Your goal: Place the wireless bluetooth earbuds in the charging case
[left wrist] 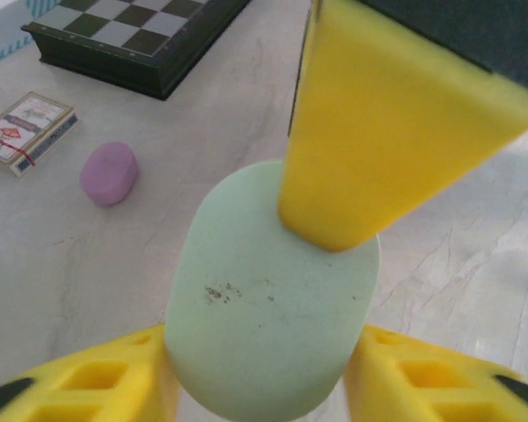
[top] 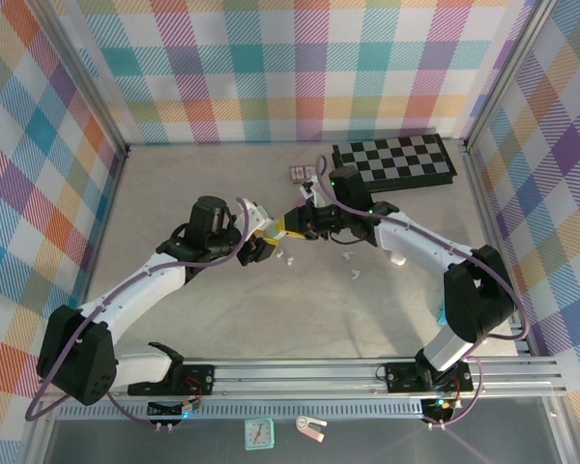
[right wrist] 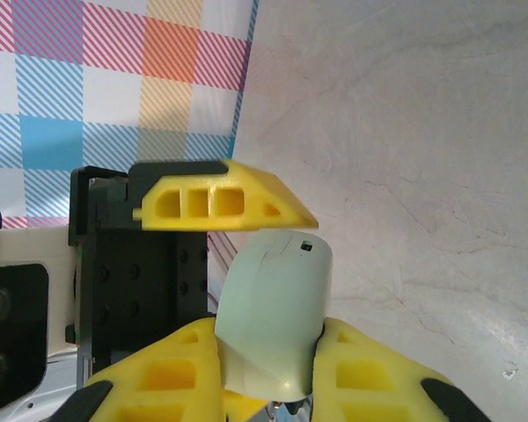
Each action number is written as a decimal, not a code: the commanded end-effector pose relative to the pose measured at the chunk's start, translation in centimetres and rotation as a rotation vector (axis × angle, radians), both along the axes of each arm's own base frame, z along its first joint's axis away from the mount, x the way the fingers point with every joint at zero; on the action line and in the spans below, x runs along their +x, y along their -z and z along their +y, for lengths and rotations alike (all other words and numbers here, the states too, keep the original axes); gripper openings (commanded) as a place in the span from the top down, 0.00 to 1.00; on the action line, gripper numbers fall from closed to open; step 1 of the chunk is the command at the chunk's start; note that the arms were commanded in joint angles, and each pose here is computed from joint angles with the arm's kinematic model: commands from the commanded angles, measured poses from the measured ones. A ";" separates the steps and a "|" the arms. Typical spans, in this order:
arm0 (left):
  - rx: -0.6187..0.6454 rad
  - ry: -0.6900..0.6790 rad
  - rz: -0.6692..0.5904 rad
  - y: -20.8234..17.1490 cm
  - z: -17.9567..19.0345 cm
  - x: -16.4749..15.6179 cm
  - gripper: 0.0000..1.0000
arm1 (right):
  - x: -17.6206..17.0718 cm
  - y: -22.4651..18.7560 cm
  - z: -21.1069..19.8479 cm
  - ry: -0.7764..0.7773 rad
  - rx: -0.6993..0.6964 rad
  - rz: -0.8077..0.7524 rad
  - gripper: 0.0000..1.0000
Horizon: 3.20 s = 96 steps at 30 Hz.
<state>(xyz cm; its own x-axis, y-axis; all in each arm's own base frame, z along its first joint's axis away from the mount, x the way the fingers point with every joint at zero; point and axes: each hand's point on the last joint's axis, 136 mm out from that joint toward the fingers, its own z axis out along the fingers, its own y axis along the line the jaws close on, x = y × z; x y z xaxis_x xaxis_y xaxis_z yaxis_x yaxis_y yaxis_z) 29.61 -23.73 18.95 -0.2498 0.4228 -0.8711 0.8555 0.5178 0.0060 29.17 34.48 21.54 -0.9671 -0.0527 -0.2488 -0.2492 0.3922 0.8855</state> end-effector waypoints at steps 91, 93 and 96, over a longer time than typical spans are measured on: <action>-0.733 0.341 -0.482 -15.7 -4.1 -3.3 0.64 | -1.8 -12.8 -3.0 -0.012 0.599 0.038 0.91; -0.733 0.337 -0.482 -15.7 -4.0 -3.2 0.65 | -1.8 -12.9 -3.0 -0.012 0.597 0.036 0.87; -0.735 0.336 -0.479 -15.7 -4.0 -3.3 0.66 | -1.8 -12.9 -3.1 -0.007 0.584 0.018 0.72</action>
